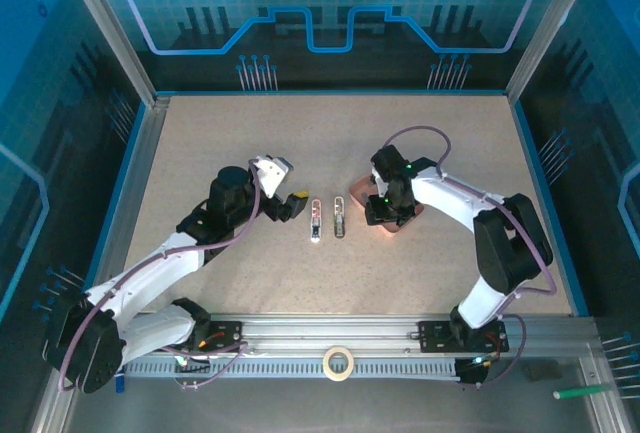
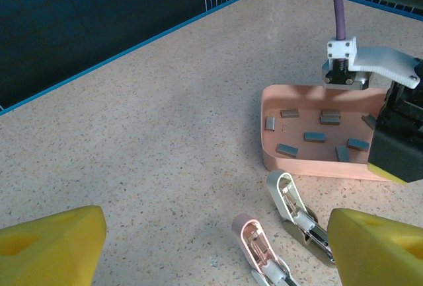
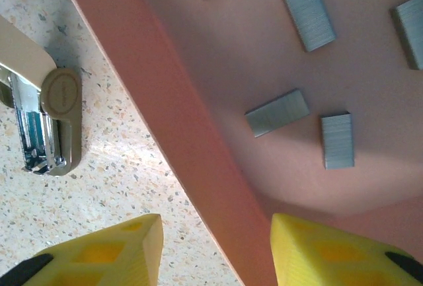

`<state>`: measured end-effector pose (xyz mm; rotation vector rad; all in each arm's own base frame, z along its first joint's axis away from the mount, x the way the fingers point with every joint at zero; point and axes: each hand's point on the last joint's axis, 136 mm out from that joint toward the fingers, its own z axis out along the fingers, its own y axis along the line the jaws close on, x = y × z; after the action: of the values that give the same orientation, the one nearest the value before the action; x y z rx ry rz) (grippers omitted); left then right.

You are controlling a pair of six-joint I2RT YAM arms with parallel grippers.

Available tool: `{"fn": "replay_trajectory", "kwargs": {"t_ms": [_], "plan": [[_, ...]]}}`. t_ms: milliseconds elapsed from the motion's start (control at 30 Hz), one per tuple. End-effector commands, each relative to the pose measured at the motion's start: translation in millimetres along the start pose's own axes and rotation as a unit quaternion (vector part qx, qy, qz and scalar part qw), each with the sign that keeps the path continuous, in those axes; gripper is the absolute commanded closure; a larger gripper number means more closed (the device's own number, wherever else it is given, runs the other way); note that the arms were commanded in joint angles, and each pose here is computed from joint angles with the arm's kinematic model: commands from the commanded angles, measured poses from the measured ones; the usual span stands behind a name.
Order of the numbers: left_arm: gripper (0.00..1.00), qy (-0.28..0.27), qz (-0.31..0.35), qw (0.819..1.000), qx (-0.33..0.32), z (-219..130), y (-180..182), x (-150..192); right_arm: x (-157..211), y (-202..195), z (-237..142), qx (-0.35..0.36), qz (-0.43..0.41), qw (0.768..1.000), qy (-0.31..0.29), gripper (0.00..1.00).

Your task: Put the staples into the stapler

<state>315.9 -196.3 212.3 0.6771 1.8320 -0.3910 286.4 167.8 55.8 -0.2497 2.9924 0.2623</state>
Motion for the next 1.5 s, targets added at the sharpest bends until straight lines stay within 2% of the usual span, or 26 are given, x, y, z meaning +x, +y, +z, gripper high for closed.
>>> {"fn": "replay_trajectory", "kwargs": {"t_ms": [0, 267, 567, 800, 900, 1000, 1100, 1267, 1467], "plan": [[0.12, -0.015, -0.001, 1.0, 0.004, -1.3, 0.7, -14.3, 12.8, -2.1, 11.6, 0.009, 0.003, 1.0, 0.028, 0.57], [0.12, -0.013, 0.003, 1.0, 0.003, -1.4, 0.6, -13.6, 20.9, -4.3, 14.7, 0.009, 0.036, 0.998, 0.042, 0.68], [0.12, -0.015, 0.006, 1.0, 0.004, -2.8, 0.6, -14.9, 28.0, -0.7, 7.8, -0.009, 0.086, 0.996, 0.025, 0.81], [0.12, -0.016, 0.004, 1.0, 0.006, -3.0, -0.2, -15.6, 32.9, 3.7, 8.3, -0.016, 0.115, 0.993, 0.008, 0.85], [0.12, -0.017, 0.003, 1.0, 0.009, -3.0, -1.4, -15.8, 31.5, 7.8, 6.9, -0.021, 0.113, 0.993, -0.001, 0.84], [0.12, -0.018, 0.002, 1.0, 0.009, -3.2, -1.4, -16.1, 29.1, 5.3, -3.7, -0.008, 0.103, 0.995, -0.01, 0.7], [0.12, -0.019, 0.002, 1.0, 0.013, -3.0, -2.7, -16.3, 24.3, -2.4, -25.3, 0.012, 0.092, 0.995, -0.03, 0.63], [0.12, -0.019, -0.001, 1.0, 0.02, -2.3, -4.9, -16.3, 14.8, -26.9, -49.7, 0.029, 0.092, 0.994, -0.049, 0.62], [0.12, -0.018, 0.002, 1.0, 0.017, -2.1, -4.1, -15.5, -1.4, -55.6, -45.0, 0.054, 0.086, 0.994, -0.031, 0.66]]}}
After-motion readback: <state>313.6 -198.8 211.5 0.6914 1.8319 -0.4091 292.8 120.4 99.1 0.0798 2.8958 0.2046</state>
